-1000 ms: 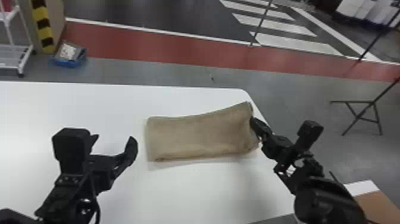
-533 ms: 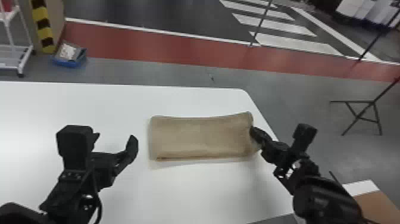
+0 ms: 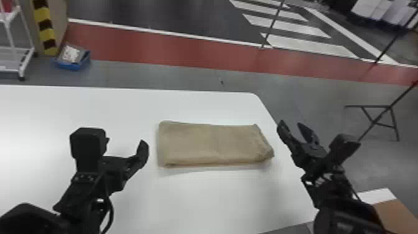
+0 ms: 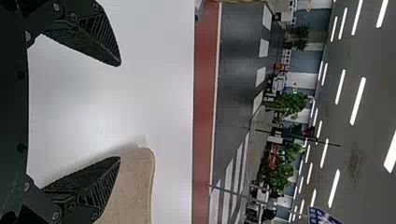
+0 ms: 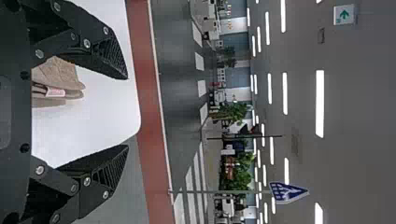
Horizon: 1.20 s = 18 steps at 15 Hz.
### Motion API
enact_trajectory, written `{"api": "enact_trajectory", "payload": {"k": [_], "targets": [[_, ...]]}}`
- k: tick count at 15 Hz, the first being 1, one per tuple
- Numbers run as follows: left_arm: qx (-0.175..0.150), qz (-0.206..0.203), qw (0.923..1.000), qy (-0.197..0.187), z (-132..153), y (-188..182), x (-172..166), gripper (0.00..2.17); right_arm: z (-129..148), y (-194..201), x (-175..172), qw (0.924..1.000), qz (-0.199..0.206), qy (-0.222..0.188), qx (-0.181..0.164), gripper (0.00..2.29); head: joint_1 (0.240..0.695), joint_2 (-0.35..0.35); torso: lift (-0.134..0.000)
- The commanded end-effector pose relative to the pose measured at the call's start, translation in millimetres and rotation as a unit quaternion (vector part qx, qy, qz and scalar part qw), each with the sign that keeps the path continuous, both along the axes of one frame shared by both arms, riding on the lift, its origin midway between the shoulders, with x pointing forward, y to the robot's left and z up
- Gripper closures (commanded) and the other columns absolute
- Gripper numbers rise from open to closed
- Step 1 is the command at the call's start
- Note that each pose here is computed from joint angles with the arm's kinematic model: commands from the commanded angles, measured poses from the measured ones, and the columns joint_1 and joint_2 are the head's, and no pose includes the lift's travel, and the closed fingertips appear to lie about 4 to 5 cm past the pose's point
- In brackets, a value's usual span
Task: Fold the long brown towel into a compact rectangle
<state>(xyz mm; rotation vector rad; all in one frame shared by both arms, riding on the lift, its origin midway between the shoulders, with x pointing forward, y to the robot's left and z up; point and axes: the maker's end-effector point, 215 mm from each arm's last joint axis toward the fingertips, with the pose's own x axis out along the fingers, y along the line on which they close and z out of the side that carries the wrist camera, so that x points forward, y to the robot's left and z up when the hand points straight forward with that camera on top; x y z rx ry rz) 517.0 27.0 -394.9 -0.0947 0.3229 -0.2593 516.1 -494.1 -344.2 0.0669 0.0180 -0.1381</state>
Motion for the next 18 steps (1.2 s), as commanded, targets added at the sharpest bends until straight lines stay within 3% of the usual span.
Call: {"api": "enact_trajectory", "payload": {"k": [1, 5, 8, 9, 18], "targets": [[-0.002, -0.012, 0.9999, 0.001, 1, -20, 8, 0.19, 13, -7, -17, 0.9998, -0.006, -0.017, -0.010, 0.03, 0.695, -0.350, -0.123], [0.005, -0.038, 0.9992, 0.011, -7, -66, 32, 0.25, 22, -10, -53, 0.9990, -0.004, -0.042, -0.015, 0.05, 0.695, -0.350, -0.123], [0.006, -0.050, 0.9982, 0.031, -25, -87, 32, 0.55, 9, -9, -58, 0.9994, 0.002, -0.031, -0.015, 0.05, 0.695, -0.350, -0.123], [0.006, -0.055, 0.9977, 0.038, -31, -93, 31, 0.55, 7, -9, -59, 0.9994, 0.002, -0.032, -0.015, 0.05, 0.695, -0.350, -0.123], [0.019, -0.057, 0.9971, 0.047, -43, -96, 35, 0.55, -11, 0, -53, 0.9996, 0.010, -0.024, -0.010, 0.07, 0.695, -0.350, -0.123]]}}
